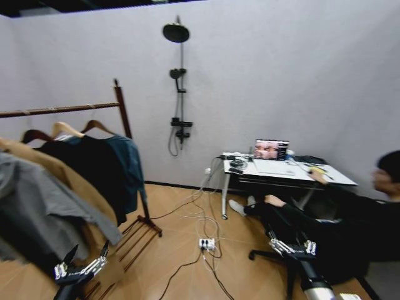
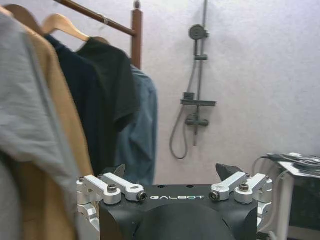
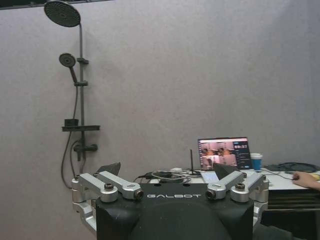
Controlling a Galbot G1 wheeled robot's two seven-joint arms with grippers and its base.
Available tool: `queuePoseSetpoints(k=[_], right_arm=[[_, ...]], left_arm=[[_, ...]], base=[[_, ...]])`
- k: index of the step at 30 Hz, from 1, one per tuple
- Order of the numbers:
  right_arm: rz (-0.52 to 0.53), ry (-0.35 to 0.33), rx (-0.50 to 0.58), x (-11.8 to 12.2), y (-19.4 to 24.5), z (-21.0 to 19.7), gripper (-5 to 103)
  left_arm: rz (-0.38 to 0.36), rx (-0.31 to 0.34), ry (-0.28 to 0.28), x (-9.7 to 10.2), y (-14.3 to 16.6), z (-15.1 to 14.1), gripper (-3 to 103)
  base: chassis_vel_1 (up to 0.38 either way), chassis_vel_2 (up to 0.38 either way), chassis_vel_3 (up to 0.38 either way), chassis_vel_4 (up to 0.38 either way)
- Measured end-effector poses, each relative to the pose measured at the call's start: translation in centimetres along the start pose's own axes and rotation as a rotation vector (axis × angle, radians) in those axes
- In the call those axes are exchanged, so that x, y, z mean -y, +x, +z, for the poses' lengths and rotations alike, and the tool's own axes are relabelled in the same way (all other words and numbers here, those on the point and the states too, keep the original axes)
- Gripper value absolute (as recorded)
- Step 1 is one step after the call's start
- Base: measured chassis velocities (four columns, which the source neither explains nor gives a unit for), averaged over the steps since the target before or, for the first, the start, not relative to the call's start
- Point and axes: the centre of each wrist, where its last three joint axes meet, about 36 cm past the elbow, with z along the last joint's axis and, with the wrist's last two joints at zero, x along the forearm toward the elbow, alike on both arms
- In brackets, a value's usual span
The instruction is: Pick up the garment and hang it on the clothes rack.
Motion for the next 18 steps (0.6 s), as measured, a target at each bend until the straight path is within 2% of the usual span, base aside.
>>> queuePoseSetpoints(k=[18], right_arm=[[0.000,0.000,0.000,0.00,0.00,0.00,100]], left_arm=[[0.000,0.000,0.000,0.00,0.00,0.00,100]], base=[[-0.124,-0.123,-0.128,-0.121]])
